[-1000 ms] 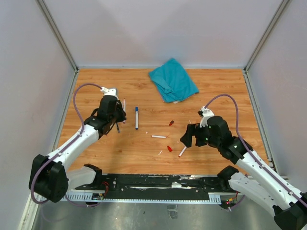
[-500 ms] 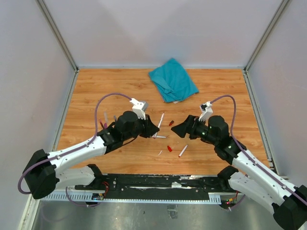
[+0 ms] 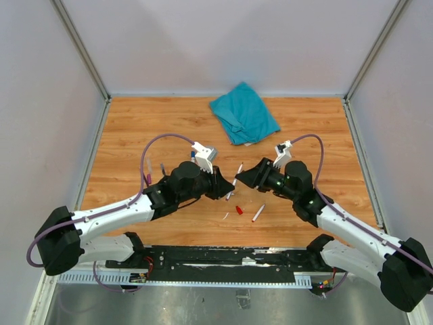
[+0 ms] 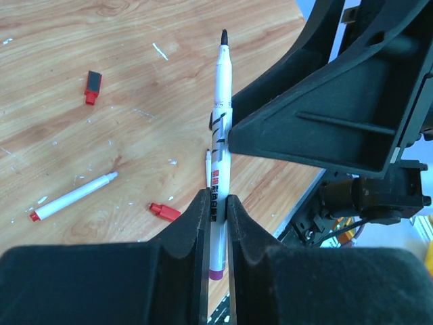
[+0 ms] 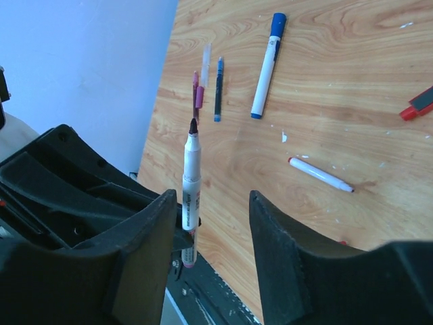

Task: Insert the pens into the pen caps
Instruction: Pick up the pen from the center of the board, then pick up the pen cap from the center of the board.

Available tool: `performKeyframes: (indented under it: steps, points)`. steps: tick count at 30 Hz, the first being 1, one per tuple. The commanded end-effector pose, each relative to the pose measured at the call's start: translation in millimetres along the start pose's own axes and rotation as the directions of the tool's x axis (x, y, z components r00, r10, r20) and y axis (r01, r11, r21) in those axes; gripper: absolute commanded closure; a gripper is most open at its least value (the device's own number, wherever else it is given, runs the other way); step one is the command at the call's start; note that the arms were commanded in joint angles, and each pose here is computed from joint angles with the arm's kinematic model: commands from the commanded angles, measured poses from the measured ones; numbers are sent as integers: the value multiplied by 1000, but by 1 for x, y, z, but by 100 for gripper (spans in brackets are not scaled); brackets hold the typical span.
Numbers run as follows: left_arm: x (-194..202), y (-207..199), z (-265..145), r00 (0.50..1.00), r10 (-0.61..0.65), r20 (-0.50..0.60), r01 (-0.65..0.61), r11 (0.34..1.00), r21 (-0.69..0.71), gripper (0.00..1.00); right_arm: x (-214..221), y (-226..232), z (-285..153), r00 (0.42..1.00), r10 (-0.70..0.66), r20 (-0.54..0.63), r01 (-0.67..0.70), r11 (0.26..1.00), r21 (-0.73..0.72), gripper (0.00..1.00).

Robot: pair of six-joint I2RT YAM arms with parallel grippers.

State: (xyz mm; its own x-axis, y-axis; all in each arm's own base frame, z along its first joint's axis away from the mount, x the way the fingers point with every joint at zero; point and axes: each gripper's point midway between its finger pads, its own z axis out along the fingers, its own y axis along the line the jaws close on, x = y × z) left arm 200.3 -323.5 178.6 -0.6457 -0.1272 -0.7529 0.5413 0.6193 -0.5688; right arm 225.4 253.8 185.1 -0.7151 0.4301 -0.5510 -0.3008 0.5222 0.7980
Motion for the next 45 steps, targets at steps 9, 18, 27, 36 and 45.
performKeyframes:
  steps: [9, 18, 27, 36, 45]
  points:
    - [-11, -12, 4, 999, 3, 41, -4, 1000, 31, 93, 17, 30, 12, 999, 21, -45, -26, 993, -119, 77]
    - [-12, 0, 1, 998, -4, 61, 6, 999, -32, 72, 20, 22, 10, 999, -13, -34, 10, 996, -85, 99]
    - [-14, 90, -37, 992, 11, 128, 50, 888, -458, 49, 9, -8, -17, 981, -190, -36, 193, 974, 122, 100]
    - [-14, 179, -78, 988, -37, 150, 132, 707, -695, 52, 15, -24, -36, 973, -225, -58, 232, 957, 175, 99]
    - [-17, 243, -113, 978, -81, 191, 205, 534, -820, 53, 14, -30, -47, 963, -262, -68, 270, 941, 205, 99]
